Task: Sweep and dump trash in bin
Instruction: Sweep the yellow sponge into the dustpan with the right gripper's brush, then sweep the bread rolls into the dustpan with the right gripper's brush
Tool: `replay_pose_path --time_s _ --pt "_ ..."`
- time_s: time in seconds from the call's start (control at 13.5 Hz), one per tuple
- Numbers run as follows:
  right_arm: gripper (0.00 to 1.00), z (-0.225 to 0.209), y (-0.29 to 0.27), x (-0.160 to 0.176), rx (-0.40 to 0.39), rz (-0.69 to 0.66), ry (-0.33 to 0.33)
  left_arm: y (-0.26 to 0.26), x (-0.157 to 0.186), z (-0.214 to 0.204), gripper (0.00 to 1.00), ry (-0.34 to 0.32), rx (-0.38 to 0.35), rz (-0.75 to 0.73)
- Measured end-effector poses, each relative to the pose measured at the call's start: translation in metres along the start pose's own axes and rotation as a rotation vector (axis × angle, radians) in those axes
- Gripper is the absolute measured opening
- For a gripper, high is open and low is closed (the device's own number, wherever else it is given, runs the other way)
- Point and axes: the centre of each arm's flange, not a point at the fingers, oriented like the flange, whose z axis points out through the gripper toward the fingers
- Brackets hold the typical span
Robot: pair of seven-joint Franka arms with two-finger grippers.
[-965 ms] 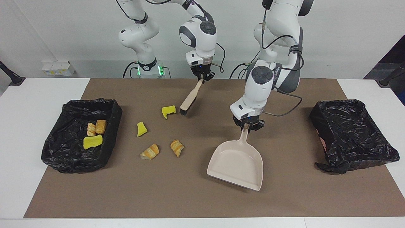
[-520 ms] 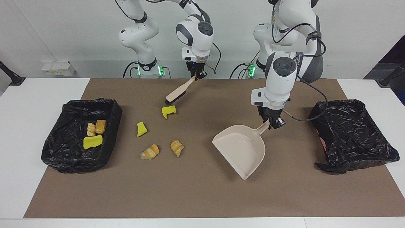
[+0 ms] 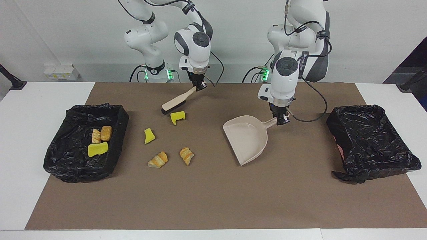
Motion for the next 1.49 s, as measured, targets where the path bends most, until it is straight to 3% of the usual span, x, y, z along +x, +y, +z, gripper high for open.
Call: replay_pose_path --time_s 0.3,0.59,0.89,1.19,1.49 --pt "0.26 0.012 -0.03 0.004 0.09 -0.051 -0.011 0.016 -0.003 0.006 0.31 0.029 0.032 0.015" --pt "0.26 -0.011 -0.082 0.022 0.153 -0.117 -0.024 0.025 -0.005 0.025 0.31 0.052 0.05 0.023" --pt "0.26 -0.011 -0.126 0.028 0.17 -0.29 -0.028 0.028 -0.007 0.033 0.31 0.059 0.053 0.011" --pt "0.26 -0.014 -0.13 -0.015 0.177 -0.669 -0.04 0.029 -0.007 0.034 0.31 0.059 0.052 0.0" --pt "0.26 -0.031 -0.132 -0.066 0.226 -0.769 -0.071 0.029 -0.007 0.034 0.31 0.059 0.051 -0.004"
